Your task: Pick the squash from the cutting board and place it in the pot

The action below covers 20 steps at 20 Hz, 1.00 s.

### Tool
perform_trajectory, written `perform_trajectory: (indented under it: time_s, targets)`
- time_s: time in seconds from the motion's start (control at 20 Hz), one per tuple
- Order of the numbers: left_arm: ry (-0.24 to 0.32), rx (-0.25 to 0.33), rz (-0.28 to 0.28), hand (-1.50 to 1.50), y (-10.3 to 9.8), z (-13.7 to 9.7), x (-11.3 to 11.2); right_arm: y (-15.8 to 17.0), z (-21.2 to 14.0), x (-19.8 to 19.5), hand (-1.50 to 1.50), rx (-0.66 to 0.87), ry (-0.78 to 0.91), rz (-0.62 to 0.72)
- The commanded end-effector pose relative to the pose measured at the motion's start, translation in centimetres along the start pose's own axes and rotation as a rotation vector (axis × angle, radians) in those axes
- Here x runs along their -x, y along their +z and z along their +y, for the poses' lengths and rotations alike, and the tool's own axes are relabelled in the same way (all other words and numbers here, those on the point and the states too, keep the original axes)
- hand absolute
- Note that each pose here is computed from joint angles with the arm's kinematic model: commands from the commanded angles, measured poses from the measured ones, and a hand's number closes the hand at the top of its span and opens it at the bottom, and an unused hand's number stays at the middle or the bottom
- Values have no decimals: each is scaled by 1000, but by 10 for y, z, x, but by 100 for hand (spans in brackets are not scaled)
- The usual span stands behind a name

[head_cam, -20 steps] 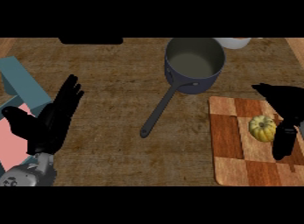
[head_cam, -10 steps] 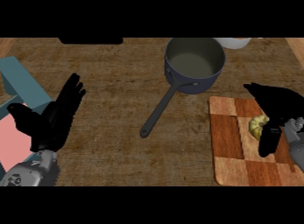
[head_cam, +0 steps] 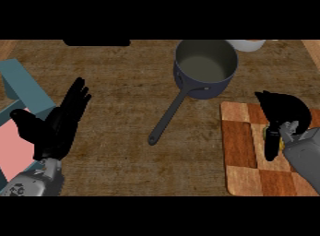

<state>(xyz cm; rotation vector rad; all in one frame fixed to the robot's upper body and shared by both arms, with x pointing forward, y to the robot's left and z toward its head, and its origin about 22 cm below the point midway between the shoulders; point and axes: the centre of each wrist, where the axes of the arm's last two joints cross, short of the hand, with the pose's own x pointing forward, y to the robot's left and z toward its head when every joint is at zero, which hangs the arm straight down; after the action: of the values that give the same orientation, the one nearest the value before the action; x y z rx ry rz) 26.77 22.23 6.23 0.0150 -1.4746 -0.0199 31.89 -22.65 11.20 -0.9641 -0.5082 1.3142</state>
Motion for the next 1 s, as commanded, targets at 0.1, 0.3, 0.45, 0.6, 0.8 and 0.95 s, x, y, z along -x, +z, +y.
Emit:
perform_trajectory:
  time_s: [0.1,0.3,0.45,0.6,0.8,0.95]
  targets:
    - [9,-13,5,0,-10,-9,1,-10,8,8,-150,-66,66,79]
    - [0,-20,-10,0,7,9,-10,-24,19,12,-150,-94,126,126]
    - [-3,9,-13,0,3,9,2,-38,20,25,-150,-103,137,155]
    - [-4,-17,-5,0,16,11,-7,-31,41,19,-150,-118,152,148]
    - [0,1,-7,0,-10,-5,-5,-49,26,13,-150,-157,157,171]
    - [-2,-26,3,0,-5,8,-2,-44,58,17,-150,-141,141,166]
